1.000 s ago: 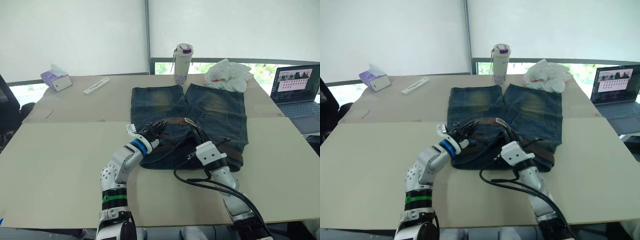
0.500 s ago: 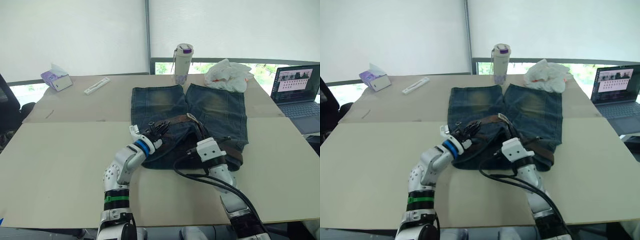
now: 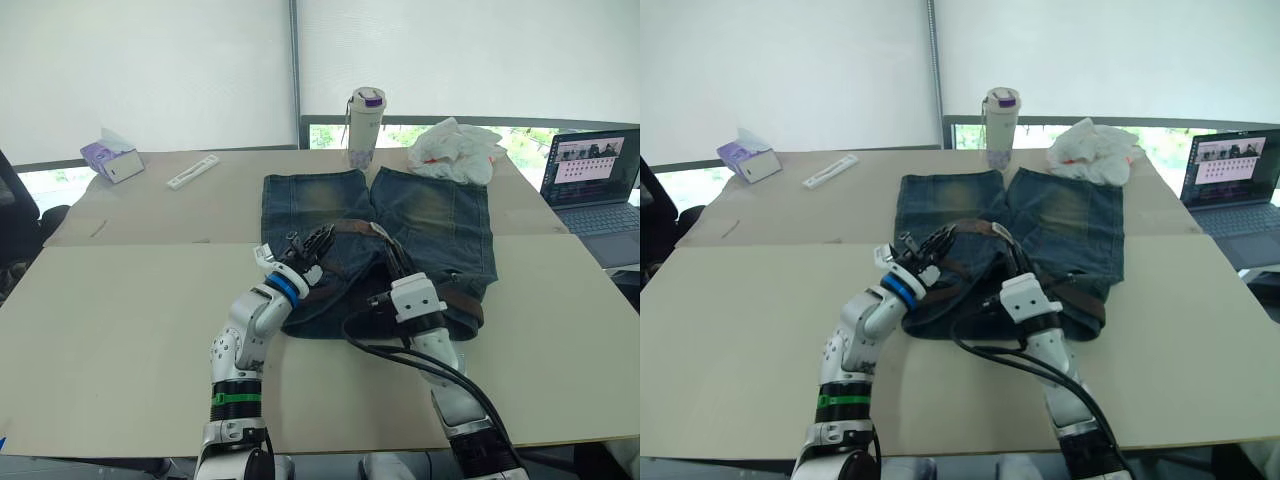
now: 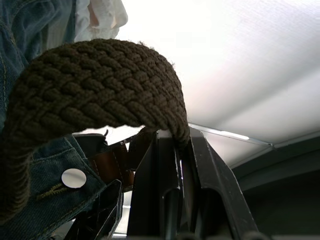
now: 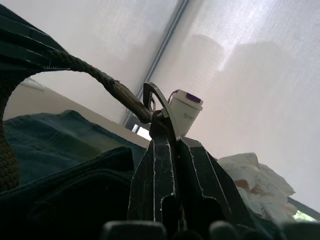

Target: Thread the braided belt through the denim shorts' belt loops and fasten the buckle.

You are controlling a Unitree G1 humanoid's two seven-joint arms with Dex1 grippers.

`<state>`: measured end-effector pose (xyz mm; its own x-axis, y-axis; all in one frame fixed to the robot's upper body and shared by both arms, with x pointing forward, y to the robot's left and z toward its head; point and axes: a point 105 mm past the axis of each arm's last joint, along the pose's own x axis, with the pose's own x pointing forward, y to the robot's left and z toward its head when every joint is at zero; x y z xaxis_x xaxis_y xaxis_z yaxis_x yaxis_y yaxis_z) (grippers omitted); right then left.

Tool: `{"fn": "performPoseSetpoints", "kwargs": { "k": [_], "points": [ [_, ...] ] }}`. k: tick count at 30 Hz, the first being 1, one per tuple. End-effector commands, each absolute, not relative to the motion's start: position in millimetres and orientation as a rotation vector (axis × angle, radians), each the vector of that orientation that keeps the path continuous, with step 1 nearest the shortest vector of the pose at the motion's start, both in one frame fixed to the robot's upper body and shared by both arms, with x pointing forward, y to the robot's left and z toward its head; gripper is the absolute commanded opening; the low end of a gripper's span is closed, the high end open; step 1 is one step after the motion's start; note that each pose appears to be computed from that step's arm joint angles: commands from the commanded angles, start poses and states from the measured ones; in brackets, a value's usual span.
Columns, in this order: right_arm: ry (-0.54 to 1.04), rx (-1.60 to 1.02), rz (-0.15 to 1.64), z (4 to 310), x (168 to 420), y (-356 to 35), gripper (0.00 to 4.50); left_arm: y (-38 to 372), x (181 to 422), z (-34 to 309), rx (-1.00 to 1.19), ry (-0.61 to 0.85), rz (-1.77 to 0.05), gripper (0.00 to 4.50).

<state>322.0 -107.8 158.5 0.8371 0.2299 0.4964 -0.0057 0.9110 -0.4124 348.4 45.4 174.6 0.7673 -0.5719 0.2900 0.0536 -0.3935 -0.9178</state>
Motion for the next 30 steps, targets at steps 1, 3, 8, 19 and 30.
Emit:
{"fn": "performPoseSetpoints", "kwargs": {
  "k": [1,3,8,19,30],
  "points": [
    [-0.655,-0.35,0.099,185,317,-108,0.05,22,336,186,-1.998,0.392,-0.807,0.0],
    [-0.657,-0.343,0.093,186,317,-107,0.05,19,335,185,-2.003,0.403,-0.81,0.0],
    [-0.652,-0.321,0.089,184,316,-105,0.05,9,331,186,-2.009,0.43,-0.84,0.0],
    [-0.679,-0.313,0.108,187,317,-93,0.05,-16,322,175,-1.945,0.564,-0.866,0.0],
    [-0.712,-0.392,0.159,186,313,-80,0.05,-37,311,171,-1.879,0.673,-0.923,0.0]
  ]
}}
